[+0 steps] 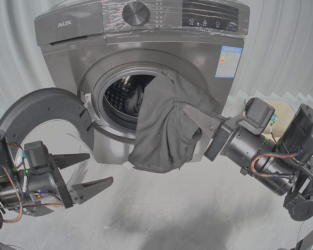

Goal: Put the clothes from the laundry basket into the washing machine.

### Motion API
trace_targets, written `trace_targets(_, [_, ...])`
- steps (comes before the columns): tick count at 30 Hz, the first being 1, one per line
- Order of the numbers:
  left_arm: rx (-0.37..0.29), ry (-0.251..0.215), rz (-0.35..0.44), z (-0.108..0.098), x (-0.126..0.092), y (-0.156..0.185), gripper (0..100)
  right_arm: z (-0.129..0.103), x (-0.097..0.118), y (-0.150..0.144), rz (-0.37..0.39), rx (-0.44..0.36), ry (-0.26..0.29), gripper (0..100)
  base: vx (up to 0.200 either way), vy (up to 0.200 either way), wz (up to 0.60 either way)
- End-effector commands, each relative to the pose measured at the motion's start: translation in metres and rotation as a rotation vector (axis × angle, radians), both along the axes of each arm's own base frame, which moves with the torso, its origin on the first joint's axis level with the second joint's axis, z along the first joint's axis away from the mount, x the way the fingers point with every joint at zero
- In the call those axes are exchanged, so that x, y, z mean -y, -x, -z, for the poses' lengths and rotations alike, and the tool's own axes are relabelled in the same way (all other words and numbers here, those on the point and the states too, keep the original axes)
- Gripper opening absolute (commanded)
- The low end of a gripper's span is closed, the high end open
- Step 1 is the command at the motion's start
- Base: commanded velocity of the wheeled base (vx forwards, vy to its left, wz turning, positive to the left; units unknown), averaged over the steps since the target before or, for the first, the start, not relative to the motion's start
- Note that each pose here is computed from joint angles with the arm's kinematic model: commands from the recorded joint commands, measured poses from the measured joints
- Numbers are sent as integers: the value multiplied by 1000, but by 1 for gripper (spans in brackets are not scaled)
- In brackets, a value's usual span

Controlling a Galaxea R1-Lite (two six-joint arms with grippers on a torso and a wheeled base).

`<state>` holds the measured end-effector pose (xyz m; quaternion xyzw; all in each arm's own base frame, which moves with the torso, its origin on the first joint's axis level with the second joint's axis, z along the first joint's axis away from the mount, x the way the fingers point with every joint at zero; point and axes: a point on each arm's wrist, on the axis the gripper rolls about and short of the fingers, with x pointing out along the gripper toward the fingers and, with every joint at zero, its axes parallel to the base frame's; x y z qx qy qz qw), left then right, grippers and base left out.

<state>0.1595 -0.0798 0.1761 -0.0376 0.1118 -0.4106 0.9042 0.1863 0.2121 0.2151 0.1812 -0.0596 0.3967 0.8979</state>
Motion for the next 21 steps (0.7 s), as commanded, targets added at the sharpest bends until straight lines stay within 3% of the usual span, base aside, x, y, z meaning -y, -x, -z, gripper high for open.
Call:
trace_targets(1, [-126,-50,40,26,22,-19,100,1,-2,0,-4,-2,3,0,0,0,0])
trace_targets(7, [-167,-63,56,40,33,-33,100,1,-2,2,-10,-1,2,0,0,0,0])
trace_targets(15, [-164,-61,55,57,50,-63,100,1,-4,6,-27,4,-4,0,0,0,0])
trace_targets(21, [-142,-36,26,58,61,-86,100,0,-5,7,-30,6,-7,0,0,0,0])
